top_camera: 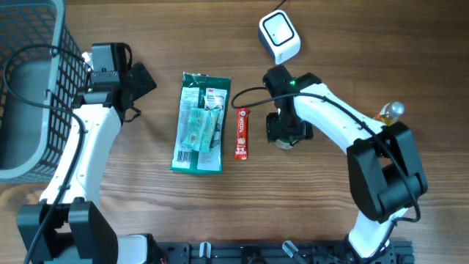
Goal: Scan the item barcode
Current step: 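Lift the jar with right gripper and tilt it sideways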
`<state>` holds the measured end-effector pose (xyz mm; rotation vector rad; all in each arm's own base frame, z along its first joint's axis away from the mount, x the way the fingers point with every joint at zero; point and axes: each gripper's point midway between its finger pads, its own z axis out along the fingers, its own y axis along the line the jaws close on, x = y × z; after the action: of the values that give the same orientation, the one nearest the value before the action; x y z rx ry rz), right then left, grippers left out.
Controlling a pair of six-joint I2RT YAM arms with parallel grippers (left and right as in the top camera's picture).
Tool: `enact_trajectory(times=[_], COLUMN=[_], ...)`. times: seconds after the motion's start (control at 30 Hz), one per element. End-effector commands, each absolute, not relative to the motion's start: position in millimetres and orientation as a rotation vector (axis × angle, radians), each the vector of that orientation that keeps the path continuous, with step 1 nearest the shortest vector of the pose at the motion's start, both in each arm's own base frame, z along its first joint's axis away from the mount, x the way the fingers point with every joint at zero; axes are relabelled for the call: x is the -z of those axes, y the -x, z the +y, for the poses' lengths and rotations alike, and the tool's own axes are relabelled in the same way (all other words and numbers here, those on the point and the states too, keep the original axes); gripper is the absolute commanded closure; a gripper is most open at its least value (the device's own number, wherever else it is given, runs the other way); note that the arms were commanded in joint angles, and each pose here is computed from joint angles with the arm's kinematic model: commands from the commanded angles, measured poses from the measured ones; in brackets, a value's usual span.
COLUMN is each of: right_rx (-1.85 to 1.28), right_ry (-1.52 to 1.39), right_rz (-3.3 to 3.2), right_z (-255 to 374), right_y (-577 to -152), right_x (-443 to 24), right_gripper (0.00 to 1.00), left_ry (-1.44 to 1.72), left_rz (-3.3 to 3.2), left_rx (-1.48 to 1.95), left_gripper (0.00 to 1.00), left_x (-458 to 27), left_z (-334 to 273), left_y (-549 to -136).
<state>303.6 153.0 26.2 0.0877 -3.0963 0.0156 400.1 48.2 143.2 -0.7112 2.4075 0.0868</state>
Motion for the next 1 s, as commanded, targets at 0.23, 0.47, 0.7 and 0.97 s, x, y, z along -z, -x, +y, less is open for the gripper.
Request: enact_trajectory(times=[0.23,0.47,0.7,0.97], right_rx=[0.861,0.885,0.969,0.999], right_ry=[0.27,0.425,0.437,0.488], right_rz=[-2.632,-2.41,-2.277,-2.177], right_z=[238,247,257,263], right_y=[-257,-234,-224,-220], right_x=[-120,-139,-157,-169], right_gripper=[0.71,0.71,0.71,0.66], left_ry=[0.733,0.733,0.733,0.733], left_rz=[2.389,2.389,2.389,2.389], left_rx=[-0.075,-0.075,-0.075,-0.075], left_gripper=[0.0,0.0,0.0,0.0], left_x=[-148,-148,-148,-148], left_z=[49,49,49,49], left_y=[-403,-403,-403,-403])
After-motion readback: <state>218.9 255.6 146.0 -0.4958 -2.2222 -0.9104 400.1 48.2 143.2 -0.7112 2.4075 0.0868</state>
